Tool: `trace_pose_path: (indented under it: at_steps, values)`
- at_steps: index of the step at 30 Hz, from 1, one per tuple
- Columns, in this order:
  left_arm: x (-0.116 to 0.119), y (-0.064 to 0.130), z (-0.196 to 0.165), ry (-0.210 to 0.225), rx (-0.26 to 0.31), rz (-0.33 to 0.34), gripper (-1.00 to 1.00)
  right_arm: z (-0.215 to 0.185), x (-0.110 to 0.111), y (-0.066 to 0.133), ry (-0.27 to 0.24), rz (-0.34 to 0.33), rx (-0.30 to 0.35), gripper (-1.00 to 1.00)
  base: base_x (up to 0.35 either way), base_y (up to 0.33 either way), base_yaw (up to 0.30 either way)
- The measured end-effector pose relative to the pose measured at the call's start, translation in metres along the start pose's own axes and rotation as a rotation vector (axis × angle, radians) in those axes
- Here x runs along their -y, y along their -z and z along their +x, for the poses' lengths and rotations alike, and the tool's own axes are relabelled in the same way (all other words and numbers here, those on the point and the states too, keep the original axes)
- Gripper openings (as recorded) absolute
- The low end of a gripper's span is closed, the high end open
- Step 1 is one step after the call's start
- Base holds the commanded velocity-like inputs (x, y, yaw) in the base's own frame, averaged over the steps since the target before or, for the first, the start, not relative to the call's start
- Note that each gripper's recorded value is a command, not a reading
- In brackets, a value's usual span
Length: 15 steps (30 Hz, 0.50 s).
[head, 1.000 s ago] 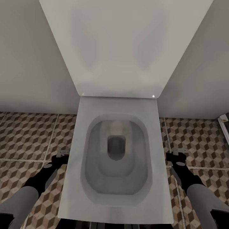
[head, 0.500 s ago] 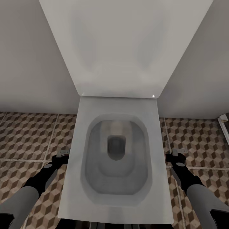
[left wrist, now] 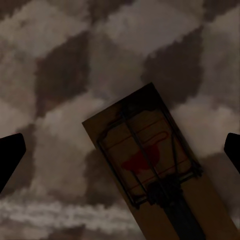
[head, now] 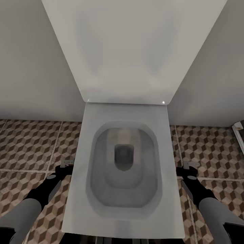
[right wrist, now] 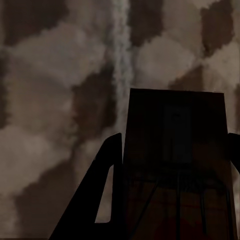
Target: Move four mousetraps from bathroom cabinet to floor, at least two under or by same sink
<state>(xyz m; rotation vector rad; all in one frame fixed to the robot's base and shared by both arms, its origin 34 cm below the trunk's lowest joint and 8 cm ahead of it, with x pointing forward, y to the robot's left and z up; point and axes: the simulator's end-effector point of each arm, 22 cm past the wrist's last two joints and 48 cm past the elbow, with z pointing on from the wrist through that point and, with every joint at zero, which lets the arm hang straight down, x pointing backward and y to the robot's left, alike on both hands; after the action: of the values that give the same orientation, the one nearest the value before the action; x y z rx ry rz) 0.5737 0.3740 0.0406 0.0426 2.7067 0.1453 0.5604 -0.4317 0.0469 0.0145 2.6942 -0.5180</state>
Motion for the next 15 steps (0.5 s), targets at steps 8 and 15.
trace_pose_path:
  at_steps: [8, 15]
  values:
    - [0.0004, 0.0, 0.0, 0.0, 0.0, 0.001, 1.0, 0.0041, -0.0005, 0.0001, 0.002, -0.001, -0.008, -1.0, 0.0, 0.0, 0.0]
    - [0.001, -0.0001, -0.0001, 0.001, 0.0, 0.001, 1.0, 0.0082, -0.0015, 0.0002, 0.003, -0.003, -0.017, -1.0, 0.0, 0.0, 0.0]
